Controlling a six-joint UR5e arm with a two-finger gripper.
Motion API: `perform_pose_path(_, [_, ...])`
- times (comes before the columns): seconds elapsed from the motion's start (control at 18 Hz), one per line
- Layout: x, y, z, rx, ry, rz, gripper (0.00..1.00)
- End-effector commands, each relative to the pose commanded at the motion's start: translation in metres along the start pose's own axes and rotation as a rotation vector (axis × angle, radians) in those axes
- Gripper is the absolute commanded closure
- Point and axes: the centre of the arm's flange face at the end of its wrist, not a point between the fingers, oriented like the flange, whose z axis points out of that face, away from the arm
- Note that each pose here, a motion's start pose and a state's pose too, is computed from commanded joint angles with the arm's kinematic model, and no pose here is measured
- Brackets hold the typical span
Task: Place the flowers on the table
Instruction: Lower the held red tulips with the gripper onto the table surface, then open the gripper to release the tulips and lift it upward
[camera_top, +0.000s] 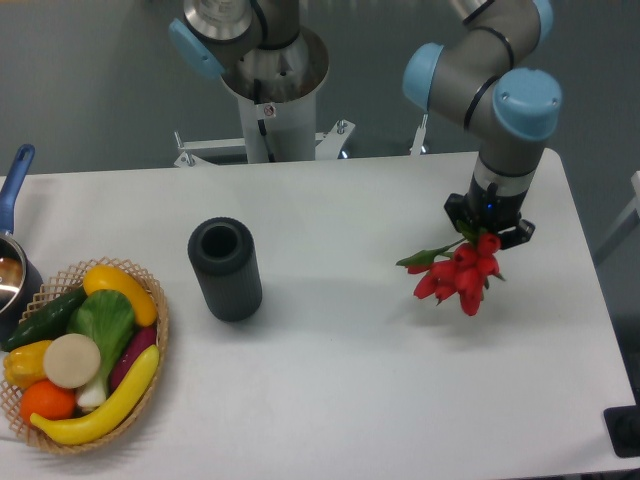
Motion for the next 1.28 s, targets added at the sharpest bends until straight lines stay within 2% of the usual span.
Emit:
perform_pose_path(0.28, [0.007, -0.028, 0.018, 0.003, 0.022, -0.028, 0.85])
perform_pose_path(0.44, [0.011, -0.042, 0.019, 0.015, -0.003, -0.019, 0.72])
perform_pose_path(0.56, [0.013, -0.044, 0.017, 0.016, -0.007, -0.017, 0.47])
perform_pose_path(0.61, [0.014, -0.045, 0.017, 0.017, -0.006, -0.015, 0.21])
perform_pose_path(0.67, [0.015, -0.044, 0.018, 0.015, -0.005, -0.017, 0.0])
perform_pose_path(0.89, [0.015, -0.043, 0.012, 0.031, -0.044, -0.012, 0.0])
perform_pose_path(1.28, [0.01, -0.033, 0.0, 0.032, -0.067, -0.027, 0.0])
